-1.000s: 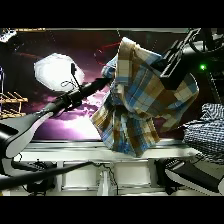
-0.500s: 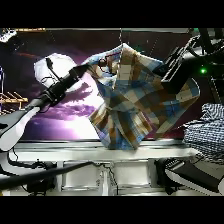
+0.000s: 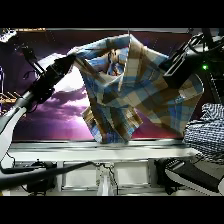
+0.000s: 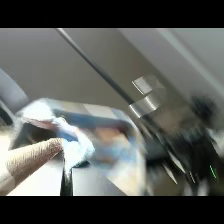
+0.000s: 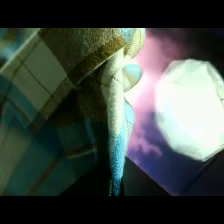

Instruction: Fold the clothes and pants, and hang the long-sleeved shirts on hangers.

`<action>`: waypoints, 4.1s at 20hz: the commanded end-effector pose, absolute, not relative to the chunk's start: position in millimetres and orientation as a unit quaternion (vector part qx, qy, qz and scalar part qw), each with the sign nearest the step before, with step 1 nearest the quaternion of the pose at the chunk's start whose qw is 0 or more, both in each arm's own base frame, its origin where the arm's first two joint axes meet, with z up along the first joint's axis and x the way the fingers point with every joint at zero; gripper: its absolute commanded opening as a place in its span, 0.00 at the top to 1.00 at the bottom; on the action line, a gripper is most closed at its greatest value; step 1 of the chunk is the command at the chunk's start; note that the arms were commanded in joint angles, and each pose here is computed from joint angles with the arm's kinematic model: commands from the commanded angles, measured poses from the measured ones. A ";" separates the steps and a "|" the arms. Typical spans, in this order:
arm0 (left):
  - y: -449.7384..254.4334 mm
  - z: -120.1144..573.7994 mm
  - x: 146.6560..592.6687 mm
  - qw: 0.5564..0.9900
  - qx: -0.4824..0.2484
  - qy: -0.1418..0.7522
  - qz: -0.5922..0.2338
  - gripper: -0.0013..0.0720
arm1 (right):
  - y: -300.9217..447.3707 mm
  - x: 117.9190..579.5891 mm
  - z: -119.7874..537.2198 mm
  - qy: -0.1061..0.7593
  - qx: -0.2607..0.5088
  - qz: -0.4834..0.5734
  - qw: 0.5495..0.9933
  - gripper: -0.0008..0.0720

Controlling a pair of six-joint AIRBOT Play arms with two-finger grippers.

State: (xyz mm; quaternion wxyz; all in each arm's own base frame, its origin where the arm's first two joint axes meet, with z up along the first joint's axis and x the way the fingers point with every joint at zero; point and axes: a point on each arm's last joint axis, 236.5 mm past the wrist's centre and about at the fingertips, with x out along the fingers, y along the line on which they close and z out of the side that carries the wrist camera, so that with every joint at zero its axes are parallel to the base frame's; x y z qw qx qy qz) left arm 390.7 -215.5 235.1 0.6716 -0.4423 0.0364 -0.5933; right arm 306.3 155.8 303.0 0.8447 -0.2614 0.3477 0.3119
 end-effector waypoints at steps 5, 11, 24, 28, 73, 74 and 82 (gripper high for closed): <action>-309.5 227.2 263.3 0.585 -0.304 0.133 -0.740 0.84 | 158.0 337.1 333.7 0.283 -0.216 0.267 0.896 0.95; -342.5 220.2 233.0 0.563 -0.281 0.147 -0.763 0.40 | 130.7 340.3 361.6 0.251 -0.179 0.197 0.931 0.95; -324.2 178.0 221.4 0.701 -0.073 0.268 -0.657 0.53 | -166.7 264.8 448.2 0.079 0.124 -0.392 0.908 0.95; -314.1 181.6 212.6 0.712 -0.047 0.272 -0.646 0.54 | -222.4 233.2 481.6 -0.009 0.123 -0.470 0.874 0.95; -301.9 180.5 253.3 0.767 -0.072 0.290 -0.567 0.47 | -192.0 188.1 655.5 -0.414 0.219 -0.218 0.856 0.40; -295.0 188.5 263.2 0.779 -0.068 0.283 -0.555 0.48 | -172.7 211.6 645.2 -0.378 0.260 -0.174 0.871 0.40; -198.6 314.0 349.1 0.905 -0.027 0.150 -0.398 0.48 | 82.8 373.4 402.0 0.138 0.055 0.182 0.972 0.40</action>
